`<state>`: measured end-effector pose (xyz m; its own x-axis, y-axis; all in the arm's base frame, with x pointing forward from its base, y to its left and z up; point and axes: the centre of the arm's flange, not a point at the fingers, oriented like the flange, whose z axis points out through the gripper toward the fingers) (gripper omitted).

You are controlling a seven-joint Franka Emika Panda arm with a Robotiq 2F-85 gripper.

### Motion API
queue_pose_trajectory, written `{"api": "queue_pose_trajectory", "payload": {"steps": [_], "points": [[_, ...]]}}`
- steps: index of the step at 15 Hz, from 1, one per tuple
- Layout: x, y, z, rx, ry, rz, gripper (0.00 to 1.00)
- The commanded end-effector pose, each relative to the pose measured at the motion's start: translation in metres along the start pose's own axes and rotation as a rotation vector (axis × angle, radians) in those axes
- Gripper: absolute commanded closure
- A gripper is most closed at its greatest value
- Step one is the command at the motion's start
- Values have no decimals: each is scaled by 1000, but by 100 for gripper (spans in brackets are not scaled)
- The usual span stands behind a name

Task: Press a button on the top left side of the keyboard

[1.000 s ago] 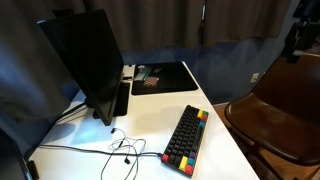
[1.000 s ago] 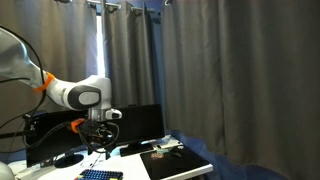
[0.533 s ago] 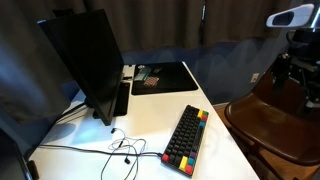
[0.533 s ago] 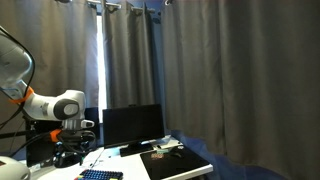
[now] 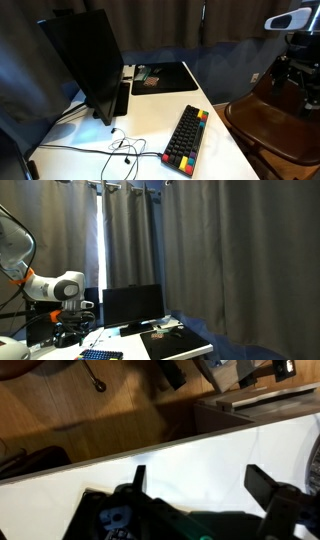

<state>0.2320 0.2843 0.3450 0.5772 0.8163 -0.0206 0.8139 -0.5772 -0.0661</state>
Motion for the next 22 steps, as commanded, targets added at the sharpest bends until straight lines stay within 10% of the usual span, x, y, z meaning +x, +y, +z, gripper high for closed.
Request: {"api": "queue_pose_trajectory", "payload": {"steps": [1,9,22], "points": [[0,0,0,0,0,0,0],[34,-9,16,14,17,-54,0],[142,-29,71,126,292,-360,0]]}}
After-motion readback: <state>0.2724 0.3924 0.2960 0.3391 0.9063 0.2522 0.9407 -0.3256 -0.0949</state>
